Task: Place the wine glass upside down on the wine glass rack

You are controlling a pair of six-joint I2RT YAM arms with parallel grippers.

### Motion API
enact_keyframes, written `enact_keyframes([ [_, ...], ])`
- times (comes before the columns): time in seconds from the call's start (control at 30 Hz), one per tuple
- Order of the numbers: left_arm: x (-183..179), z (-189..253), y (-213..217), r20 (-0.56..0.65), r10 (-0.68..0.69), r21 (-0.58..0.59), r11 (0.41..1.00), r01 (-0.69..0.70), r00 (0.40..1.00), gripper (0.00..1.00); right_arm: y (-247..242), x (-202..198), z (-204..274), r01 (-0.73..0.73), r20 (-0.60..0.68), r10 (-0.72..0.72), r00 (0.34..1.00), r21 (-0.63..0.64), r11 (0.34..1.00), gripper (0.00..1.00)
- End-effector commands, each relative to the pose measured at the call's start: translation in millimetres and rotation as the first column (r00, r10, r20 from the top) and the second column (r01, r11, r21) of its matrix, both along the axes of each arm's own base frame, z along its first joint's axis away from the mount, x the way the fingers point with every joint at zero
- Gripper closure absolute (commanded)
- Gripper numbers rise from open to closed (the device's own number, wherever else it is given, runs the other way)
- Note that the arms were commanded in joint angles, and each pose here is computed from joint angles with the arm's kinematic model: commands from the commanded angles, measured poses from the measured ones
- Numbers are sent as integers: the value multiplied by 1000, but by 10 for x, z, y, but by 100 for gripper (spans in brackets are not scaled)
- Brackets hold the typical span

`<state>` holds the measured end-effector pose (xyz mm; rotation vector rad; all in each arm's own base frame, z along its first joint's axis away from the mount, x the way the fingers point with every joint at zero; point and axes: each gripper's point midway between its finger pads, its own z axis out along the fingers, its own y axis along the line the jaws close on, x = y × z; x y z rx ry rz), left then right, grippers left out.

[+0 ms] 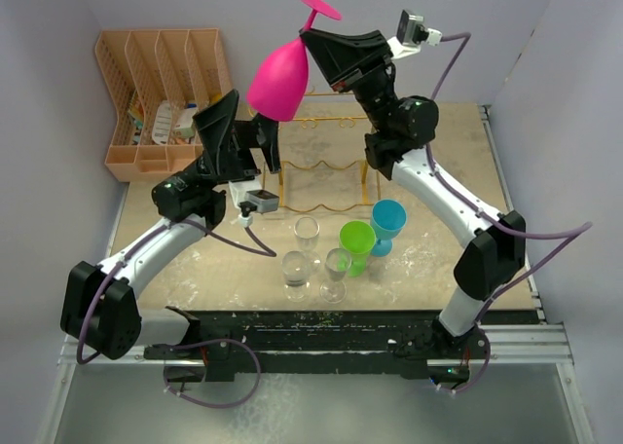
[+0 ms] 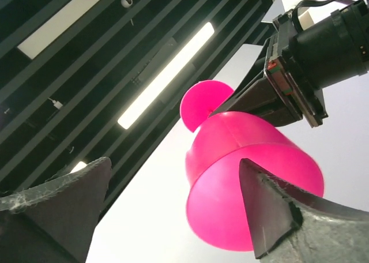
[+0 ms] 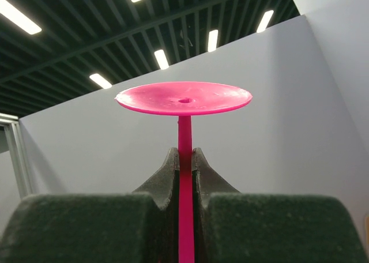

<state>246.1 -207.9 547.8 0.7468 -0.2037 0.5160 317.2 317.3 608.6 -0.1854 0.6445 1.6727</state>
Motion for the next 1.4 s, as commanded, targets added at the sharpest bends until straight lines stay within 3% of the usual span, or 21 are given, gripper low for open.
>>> enact_keyframes([
  [0.0, -297, 181, 185, 110, 19, -80, 997, -11, 994, 0, -337, -211, 301, 68, 69, -72, 995, 62, 996, 100],
  [0.17, -98, 49, 183, 76, 148, -56, 988, -143, 986, 1, -643, 47, 287, 207, 28, -207, 978, 29, 978, 100],
  [0.3, 144, 49, 349, -48, 256, -97, 961, -260, 965, 1, -1057, 349, 244, 391, 8, -392, 920, -94, 915, 100],
  [0.47, 342, 129, 642, -267, 325, -125, 922, -367, 907, 1, -1665, 628, 181, 620, -35, -653, 757, -279, 733, 100],
  [0.53, 383, 130, 744, -336, 351, -116, 905, -409, 874, 1, -1787, 734, 77, 678, 11, -729, 685, -376, 631, 100],
  [0.63, 395, 149, 950, -427, 378, -134, 872, -471, 821, 1, -1916, 726, -31, 771, 145, -806, 574, -426, 473, 100],
  [0.73, 326, 157, 1127, -458, 418, -148, 834, -531, 785, 1, -2165, 774, -195, 821, 208, -880, 427, -498, 280, 100],
  [0.8, 297, 160, 1247, -491, 436, -154, 809, -568, 754, 1, -2321, 835, -348, 827, 216, -909, 356, -527, 199, 100],
  [0.87, 334, 134, 1364, -555, 449, -140, 780, -610, 701, 1, -2402, 868, -461, 832, 259, -912, 319, -538, 139, 100],
  [0.97, 412, 125, 1521, -667, 433, -115, 744, -659, 606, 1, -2522, 946, -643, 792, 236, -889, 392, -579, 196, 100],
  [1.07, 583, -36, 1573, -783, 409, -30, 728, -685, 469, 1, -2642, 989, -740, 806, 336, -863, 376, -578, 126, 100],
  [1.1, 633, -93, 1574, -815, 395, -3, 728, -686, 423, 1, -2656, 1027, -787, 792, 344, -849, 401, -596, 132, 100],
  [1.17, 750, -215, 1585, -878, 366, 57, 719, -693, 307, 1, -2758, 1200, -929, 757, 326, -839, 436, -637, 146, 100],
  [1.2, 835, -324, 1592, -906, 359, 107, 704, -702, 222, 1, -2814, 1258, -978, 752, 328, -833, 446, -641, 150, 100],
  [1.27, 960, -493, 1629, -936, 337, 160, 668, -727, 104, 1, -2964, 1355, -1039, 771, 333, -843, 423, -621, 142, 100],
  [1.37, 1009, -608, 1600, -944, 325, 184, 670, -719, 62, 1, -3023, 1476, -1179, 788, 385, -821, 422, -604, 122, 100],
])
